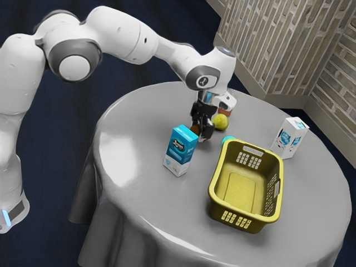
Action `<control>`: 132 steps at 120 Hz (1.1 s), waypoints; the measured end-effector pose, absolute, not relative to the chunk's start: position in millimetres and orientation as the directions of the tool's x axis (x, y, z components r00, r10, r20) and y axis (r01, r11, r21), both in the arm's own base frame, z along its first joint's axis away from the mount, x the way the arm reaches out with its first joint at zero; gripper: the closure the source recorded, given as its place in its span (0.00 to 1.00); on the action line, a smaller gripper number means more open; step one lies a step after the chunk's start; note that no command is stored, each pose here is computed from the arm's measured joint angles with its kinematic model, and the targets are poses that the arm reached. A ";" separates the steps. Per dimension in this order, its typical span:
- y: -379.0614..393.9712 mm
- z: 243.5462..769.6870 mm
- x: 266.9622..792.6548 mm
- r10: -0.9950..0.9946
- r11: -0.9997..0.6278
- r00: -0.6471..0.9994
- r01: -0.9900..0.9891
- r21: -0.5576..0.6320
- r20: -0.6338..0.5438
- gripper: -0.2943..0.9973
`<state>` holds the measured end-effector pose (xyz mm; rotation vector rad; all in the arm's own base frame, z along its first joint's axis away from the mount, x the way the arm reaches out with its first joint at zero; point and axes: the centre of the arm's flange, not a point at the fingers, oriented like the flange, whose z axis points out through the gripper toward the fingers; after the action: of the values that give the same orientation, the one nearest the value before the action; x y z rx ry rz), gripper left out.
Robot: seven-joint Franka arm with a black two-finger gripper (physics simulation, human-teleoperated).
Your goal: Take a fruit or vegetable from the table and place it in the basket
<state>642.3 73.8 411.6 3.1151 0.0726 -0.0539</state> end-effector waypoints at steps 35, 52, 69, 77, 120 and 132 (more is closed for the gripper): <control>70.0 476.8 638.7 0.040 -0.999 0.997 0.039 0.023 0.068 0.57; 44.4 546.6 651.0 -0.006 -1.000 0.986 -0.008 0.014 0.167 0.53; -24.5 585.7 655.0 -0.110 -0.993 0.971 -0.116 0.012 0.213 0.53; -55.3 589.5 654.8 -0.155 -0.987 0.964 -0.162 0.013 0.215 0.53; -163.7 579.4 677.4 -0.302 -0.951 0.928 -0.309 0.000 0.220 0.53; -172.2 571.2 684.1 -0.312 -0.948 0.926 -0.319 -0.001 0.211 0.53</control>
<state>684.1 -172.2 571.2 3.0510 -0.4996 0.3251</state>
